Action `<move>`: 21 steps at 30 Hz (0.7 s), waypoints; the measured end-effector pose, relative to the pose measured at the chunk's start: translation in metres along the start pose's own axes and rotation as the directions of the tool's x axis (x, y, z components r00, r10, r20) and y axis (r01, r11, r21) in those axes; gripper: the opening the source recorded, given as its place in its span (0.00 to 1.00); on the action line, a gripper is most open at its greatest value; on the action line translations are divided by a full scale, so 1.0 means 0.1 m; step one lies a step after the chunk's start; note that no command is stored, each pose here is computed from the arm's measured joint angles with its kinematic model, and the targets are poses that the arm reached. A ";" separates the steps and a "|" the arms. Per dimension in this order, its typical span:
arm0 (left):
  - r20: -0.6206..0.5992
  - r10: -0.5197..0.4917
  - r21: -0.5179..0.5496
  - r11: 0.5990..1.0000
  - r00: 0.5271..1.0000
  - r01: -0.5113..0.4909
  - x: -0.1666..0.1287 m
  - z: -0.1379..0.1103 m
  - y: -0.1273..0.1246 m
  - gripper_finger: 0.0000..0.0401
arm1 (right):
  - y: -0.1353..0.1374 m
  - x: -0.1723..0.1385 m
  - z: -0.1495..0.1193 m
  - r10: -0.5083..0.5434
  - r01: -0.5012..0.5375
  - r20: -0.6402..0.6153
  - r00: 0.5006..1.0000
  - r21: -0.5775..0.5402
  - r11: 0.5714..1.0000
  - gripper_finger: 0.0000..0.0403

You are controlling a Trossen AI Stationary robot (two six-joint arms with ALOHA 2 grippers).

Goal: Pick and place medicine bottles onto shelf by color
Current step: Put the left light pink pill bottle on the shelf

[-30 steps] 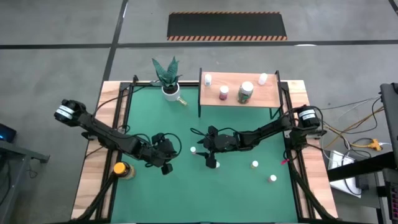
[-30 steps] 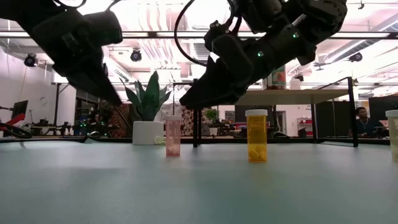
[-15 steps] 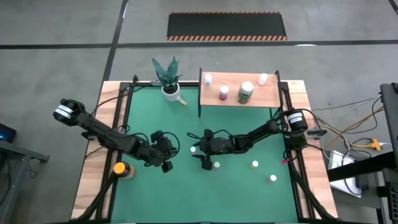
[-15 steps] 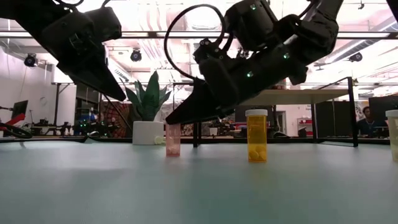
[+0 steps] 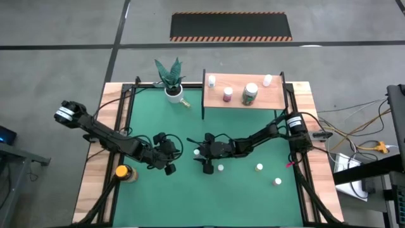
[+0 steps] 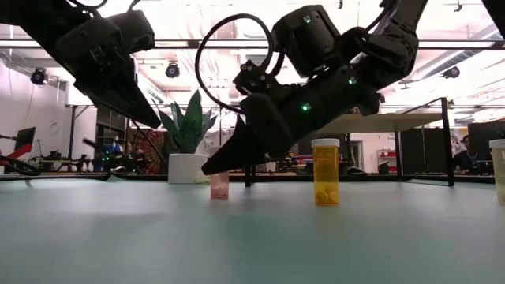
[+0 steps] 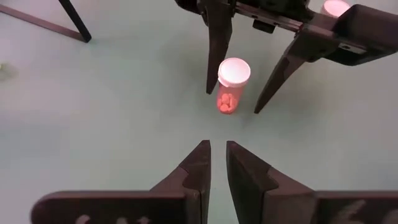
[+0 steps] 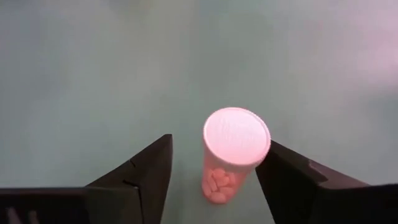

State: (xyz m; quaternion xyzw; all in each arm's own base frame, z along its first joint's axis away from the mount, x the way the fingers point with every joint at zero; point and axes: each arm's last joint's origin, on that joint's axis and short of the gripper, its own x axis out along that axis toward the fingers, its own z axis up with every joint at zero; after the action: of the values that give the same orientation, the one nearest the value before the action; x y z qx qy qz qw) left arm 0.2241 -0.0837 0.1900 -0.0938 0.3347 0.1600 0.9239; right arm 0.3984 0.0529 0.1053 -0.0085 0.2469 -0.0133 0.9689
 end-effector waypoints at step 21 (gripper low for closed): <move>0.041 0.034 0.036 0.999 0.999 -0.035 -0.02 0.05 -0.01 0.08 | -0.02 -0.21 0.20 -0.001 -0.001 -0.039 0.999 -0.049 0.999 0.22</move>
State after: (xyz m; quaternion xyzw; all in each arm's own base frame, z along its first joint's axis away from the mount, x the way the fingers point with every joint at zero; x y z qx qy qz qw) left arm 0.2264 -0.0834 0.1951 -0.0677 0.3204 0.1714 0.9292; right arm 0.3897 0.0518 0.1327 -0.0320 0.2661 -0.0074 0.9634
